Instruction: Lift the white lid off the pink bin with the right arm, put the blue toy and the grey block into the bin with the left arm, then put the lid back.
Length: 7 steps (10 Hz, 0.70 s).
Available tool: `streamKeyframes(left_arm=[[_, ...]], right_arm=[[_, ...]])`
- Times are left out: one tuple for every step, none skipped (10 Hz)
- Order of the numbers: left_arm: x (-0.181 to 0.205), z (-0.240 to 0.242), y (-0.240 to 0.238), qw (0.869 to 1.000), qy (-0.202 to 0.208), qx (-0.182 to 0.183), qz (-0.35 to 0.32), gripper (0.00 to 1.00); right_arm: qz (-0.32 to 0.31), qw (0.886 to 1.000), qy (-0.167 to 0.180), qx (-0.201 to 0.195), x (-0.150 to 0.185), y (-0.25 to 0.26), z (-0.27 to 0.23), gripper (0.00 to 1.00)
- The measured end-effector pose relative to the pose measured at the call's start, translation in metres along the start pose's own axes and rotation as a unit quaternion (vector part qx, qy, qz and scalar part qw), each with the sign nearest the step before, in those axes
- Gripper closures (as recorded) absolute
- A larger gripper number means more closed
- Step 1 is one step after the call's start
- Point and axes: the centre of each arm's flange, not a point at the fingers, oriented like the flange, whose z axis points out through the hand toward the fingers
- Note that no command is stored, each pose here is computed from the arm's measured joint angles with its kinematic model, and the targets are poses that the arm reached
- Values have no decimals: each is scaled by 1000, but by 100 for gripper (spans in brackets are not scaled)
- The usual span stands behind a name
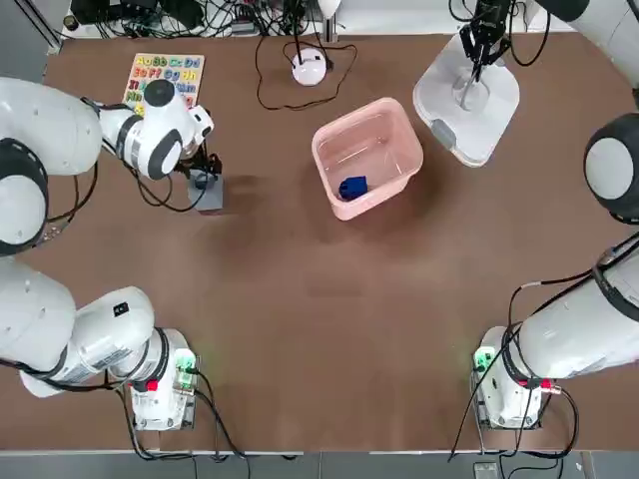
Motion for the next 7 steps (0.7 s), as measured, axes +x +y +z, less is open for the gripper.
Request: streamKeyframes(left_arm=[[0, 0, -1, 1000, 0, 0, 0, 0], [0, 0, -1, 1000, -1, 0, 0, 0], [0, 1, -1, 1000, -1, 0, 0, 0], [-1, 1, -1, 1000, -1, 0, 0, 0], [-1, 1, -2, 1000, -2, 0, 0, 0], [-1, 1, -4, 1000, -2, 1, -3, 0], [0, 2, -8, 1000, -3, 1, -7, 0]], right_arm=[[0, 1000, 0, 0, 0, 0, 0, 93], [0, 1000, -1, -1, 0, 0, 0, 93], [0, 1000, -1, -1, 0, 0, 0, 93], [0, 1000, -1, -1, 0, 0, 0, 93], [0, 1000, -1, -1, 0, 0, 0, 93], [0, 1000, -1, -1, 0, 0, 0, 93], [0, 1000, -1, -1, 0, 0, 0, 93]])
